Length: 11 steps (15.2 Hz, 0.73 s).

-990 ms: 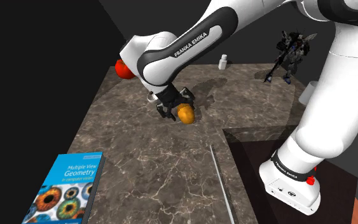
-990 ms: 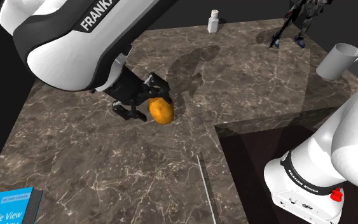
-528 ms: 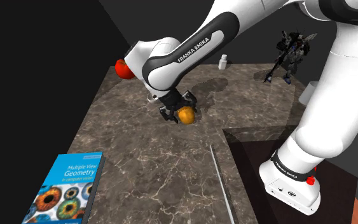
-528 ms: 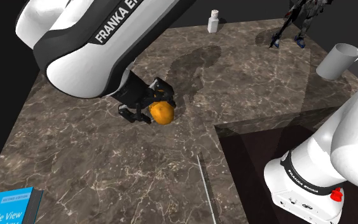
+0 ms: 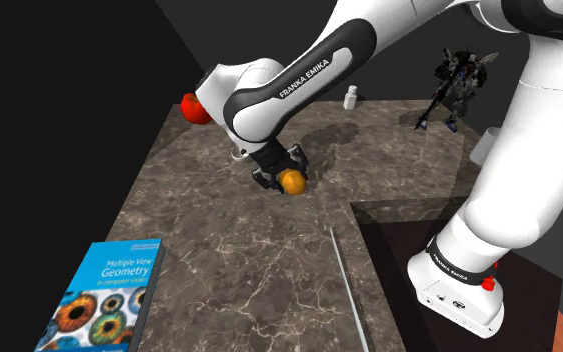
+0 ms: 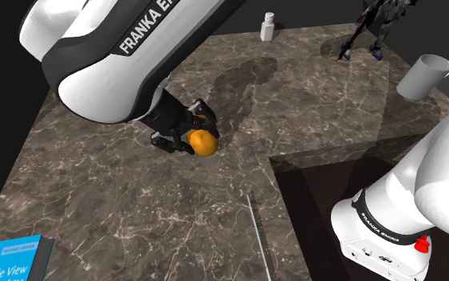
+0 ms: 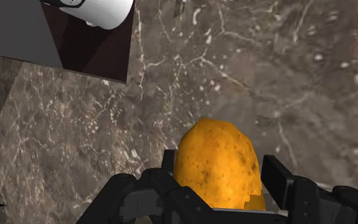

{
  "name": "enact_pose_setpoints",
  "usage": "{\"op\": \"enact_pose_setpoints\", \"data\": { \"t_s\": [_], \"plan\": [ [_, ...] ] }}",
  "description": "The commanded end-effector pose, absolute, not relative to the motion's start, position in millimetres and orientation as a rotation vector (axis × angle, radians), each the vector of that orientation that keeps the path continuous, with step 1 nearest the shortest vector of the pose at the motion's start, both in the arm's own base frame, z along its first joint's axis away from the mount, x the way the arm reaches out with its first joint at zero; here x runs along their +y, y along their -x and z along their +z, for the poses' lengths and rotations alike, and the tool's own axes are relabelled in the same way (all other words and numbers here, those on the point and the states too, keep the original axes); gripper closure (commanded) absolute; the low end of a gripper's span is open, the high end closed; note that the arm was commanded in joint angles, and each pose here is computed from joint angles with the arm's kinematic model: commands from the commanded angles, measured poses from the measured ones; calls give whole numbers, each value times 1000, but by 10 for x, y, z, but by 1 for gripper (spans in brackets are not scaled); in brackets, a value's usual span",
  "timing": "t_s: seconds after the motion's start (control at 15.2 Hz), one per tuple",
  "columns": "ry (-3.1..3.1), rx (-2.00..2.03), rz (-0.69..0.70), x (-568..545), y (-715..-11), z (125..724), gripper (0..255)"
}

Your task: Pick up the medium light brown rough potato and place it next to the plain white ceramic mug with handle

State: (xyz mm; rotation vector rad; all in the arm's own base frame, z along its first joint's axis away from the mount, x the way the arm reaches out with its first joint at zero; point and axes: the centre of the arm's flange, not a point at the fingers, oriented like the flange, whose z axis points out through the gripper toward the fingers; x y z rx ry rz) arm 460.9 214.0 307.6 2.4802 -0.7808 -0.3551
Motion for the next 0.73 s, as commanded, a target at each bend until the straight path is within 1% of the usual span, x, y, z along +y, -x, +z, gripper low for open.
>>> {"op": "enact_pose_setpoints", "data": {
  "t_s": [0.0,0.26,0.66],
  "plan": [
    [-2481,-781,-355,2139,-4610,3073,255],
    [-2481,-781,-355,2139,-4610,3072,255],
    [-2481,-781,-355,2139,-4610,3389,255]
  ]
}}
